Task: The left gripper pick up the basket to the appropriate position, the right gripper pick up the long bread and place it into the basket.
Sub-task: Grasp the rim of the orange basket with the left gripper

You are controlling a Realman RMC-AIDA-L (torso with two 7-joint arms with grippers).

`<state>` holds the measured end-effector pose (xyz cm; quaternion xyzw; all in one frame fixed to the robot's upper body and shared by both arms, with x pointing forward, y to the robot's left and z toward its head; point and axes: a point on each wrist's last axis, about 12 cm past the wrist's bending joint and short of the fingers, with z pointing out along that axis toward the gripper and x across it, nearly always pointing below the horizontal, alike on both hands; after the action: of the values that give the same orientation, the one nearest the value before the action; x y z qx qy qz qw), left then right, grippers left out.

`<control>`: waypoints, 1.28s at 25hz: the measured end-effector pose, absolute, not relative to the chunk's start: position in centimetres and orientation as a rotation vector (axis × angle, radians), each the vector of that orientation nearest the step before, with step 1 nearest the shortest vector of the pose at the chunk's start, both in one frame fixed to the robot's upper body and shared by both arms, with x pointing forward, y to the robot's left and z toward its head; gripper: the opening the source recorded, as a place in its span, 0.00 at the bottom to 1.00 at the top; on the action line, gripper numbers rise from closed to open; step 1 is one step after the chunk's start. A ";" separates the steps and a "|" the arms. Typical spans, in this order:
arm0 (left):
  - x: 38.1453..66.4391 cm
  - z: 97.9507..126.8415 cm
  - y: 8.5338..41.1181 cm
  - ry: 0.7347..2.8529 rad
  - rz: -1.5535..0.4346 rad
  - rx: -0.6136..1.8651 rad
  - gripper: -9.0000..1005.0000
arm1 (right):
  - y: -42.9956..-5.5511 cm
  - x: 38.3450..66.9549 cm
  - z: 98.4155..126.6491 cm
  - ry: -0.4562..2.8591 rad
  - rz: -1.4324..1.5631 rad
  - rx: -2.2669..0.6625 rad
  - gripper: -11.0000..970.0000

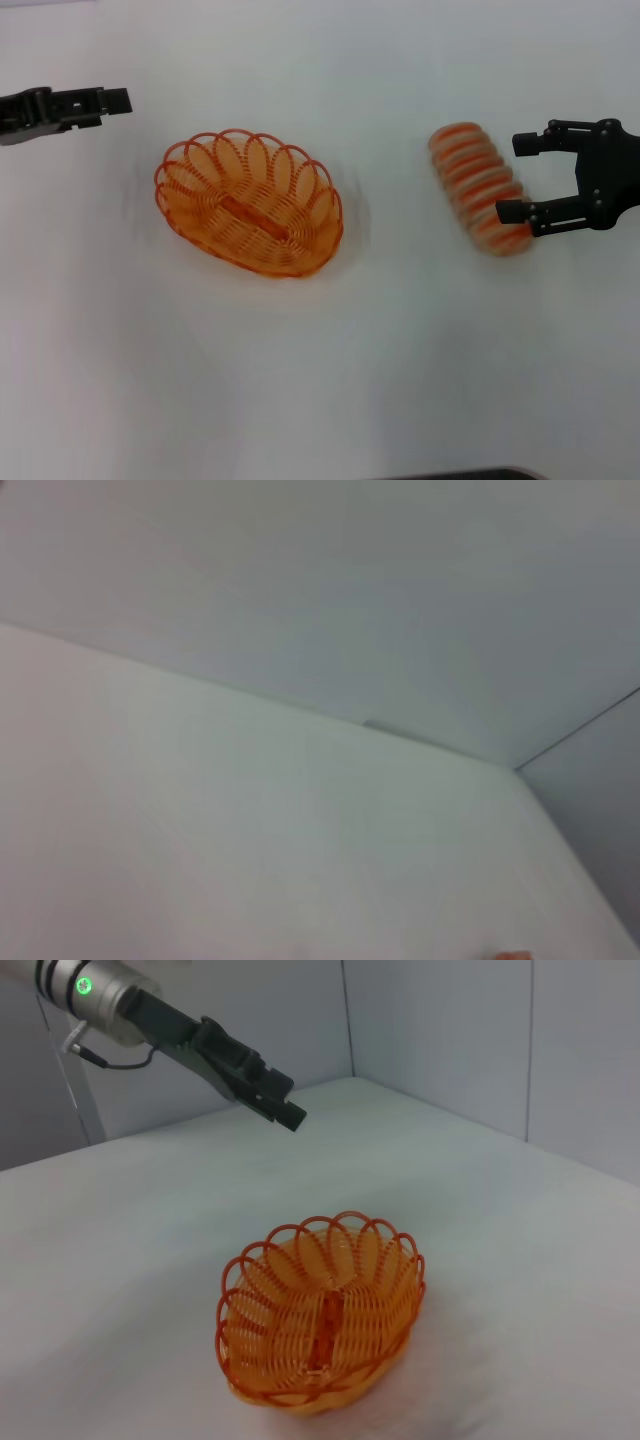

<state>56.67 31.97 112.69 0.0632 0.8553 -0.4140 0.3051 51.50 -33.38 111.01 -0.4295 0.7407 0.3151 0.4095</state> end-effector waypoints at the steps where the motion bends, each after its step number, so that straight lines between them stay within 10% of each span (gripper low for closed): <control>1: 57.1 112.8 31.6 2.289 -1.079 0.175 0.69 | -33.4 51.5 111.0 1.865 0.793 -1.083 0.97; 32: 61.7 113.7 22.1 2.585 -0.484 0.819 0.69 | -33.6 51.8 111.2 1.867 0.778 -1.083 0.97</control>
<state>61.69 22.13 113.73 0.2919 0.9209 -0.1724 0.1924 51.78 -33.56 111.20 -0.4304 0.7419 0.3092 0.4109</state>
